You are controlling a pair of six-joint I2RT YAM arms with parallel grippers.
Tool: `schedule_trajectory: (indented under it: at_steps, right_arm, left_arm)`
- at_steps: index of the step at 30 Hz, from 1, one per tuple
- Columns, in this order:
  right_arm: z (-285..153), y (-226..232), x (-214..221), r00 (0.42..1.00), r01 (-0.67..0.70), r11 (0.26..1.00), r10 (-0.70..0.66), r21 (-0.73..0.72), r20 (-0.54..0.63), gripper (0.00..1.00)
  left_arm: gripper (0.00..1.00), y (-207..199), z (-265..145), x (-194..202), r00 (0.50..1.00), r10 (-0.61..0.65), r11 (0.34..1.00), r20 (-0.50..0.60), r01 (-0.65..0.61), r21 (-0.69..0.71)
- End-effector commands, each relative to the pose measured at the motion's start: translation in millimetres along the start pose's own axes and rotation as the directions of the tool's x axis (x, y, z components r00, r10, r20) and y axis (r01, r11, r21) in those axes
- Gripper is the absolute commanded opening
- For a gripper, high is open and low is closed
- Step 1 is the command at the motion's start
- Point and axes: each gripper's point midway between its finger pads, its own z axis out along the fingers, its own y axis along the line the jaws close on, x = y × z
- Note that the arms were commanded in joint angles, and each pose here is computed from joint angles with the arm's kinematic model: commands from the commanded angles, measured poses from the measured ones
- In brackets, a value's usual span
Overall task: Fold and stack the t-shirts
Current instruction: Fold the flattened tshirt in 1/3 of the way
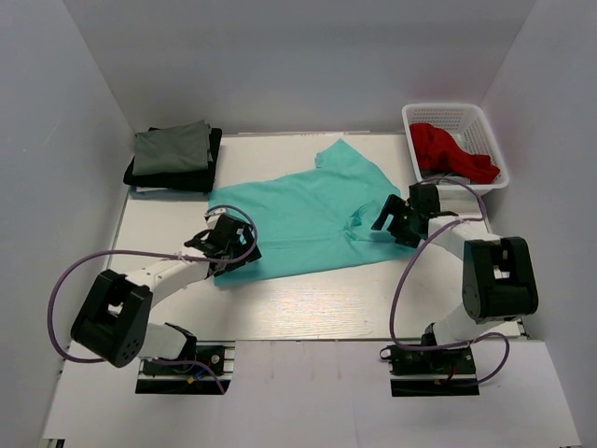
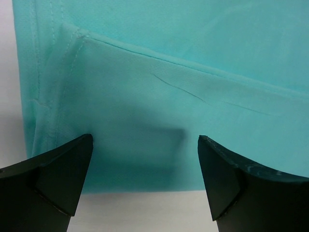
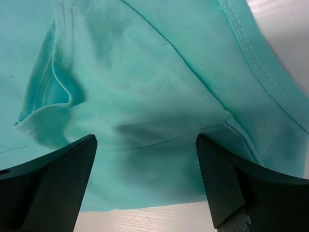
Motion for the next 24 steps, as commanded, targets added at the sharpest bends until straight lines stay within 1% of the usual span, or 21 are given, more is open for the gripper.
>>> schedule_trajectory:
  at_steps: [1,2,3,4,5,6,7,9,11,14,15,16,17,18,19,20,21,22,23,24]
  right_arm:
    - [-12,-44,73,0.981,-0.067,0.989,0.089,0.129,-0.172,0.90]
    - [-17,-52,81,0.978,-0.077,0.983,0.107,0.167,-0.178,0.90]
    - [-24,-58,84,0.980,-0.088,0.977,0.120,0.194,-0.157,0.90]
    - [-33,-61,91,0.982,-0.095,0.977,0.123,0.190,-0.146,0.90]
    - [-38,-63,100,0.977,-0.103,0.974,0.137,0.203,-0.162,0.90]
    - [-44,-67,110,0.978,-0.106,0.975,0.138,0.196,-0.159,0.90]
    - [-51,-60,104,0.985,-0.104,0.982,0.124,0.158,-0.123,0.90]
    - [-63,-55,111,0.984,-0.113,0.986,0.129,0.121,-0.127,0.90]
    - [-76,-43,104,0.990,-0.096,0.993,0.102,0.063,-0.093,0.90]
    - [-96,-17,77,0.999,-0.016,1.000,0.015,-0.027,-0.031,0.90]
    - [-99,-10,76,0.999,0.029,0.998,-0.031,-0.057,-0.041,0.90]
    - [-106,9,68,0.997,0.065,0.990,-0.069,-0.122,-0.027,0.90]
    - [-105,15,66,0.996,0.086,0.985,-0.091,-0.150,-0.026,0.90]
    - [-110,34,70,0.987,0.142,0.959,-0.155,-0.244,-0.034,0.90]
    - [-108,41,72,0.983,0.155,0.949,-0.175,-0.275,-0.050,0.90]
    - [-104,51,72,0.979,0.170,0.935,-0.195,-0.313,-0.053,0.90]
    - [-109,66,81,0.971,0.173,0.900,-0.225,-0.399,-0.086,0.90]
    - [-105,72,90,0.962,0.174,0.886,-0.245,-0.431,-0.117,0.90]
    - [-100,85,89,0.958,0.193,0.857,-0.270,-0.477,-0.098,0.90]
    - [-102,94,97,0.948,0.185,0.828,-0.293,-0.529,-0.127,0.90]
  left_arm:
    - [1.00,26,-11,23,0.998,-0.010,0.997,-0.062,0.006,-0.076]
    - [1.00,29,-14,24,0.998,-0.010,0.997,-0.063,0.005,-0.077]
    - [1.00,30,-17,27,0.998,-0.011,0.998,-0.068,0.006,-0.070]
    - [1.00,28,-24,25,0.998,-0.014,0.999,-0.065,0.010,-0.053]
    - [1.00,28,-28,27,0.997,-0.004,0.999,-0.074,0.001,-0.042]
    - [1.00,29,-31,34,0.995,-0.003,0.999,-0.100,-0.001,-0.033]
    - [1.00,31,-35,38,0.993,-0.001,0.999,-0.120,-0.003,-0.034]
    - [1.00,31,-43,44,0.990,-0.002,1.000,-0.144,0.000,-0.008]
    - [1.00,37,-48,48,0.989,0.000,1.000,-0.151,-0.002,-0.016]
    - [1.00,22,-60,26,0.997,-0.024,0.999,-0.072,0.027,0.039]
    - [1.00,19,-62,14,0.999,-0.032,0.998,-0.027,0.033,0.045]
    - [1.00,15,-64,5,1.000,-0.027,0.998,0.004,0.027,0.051]
    - [1.00,5,-70,-13,0.998,-0.041,0.997,0.052,0.037,0.075]
    - [1.00,3,-72,-25,0.995,-0.039,0.997,0.092,0.032,0.073]
    - [1.00,-7,-79,-41,0.991,-0.039,0.996,0.124,0.028,0.089]
    - [1.00,-5,-77,-56,0.984,-0.054,0.997,0.167,0.045,0.057]
    - [1.00,-8,-79,-67,0.980,-0.051,0.998,0.194,0.042,0.047]
    - [1.00,-17,-87,-85,0.971,-0.056,0.997,0.234,0.043,0.059]
    - [1.00,-18,-88,-93,0.965,-0.059,0.998,0.256,0.049,0.045]
    - [1.00,-20,-86,-94,0.968,-0.041,0.999,0.246,0.035,0.031]
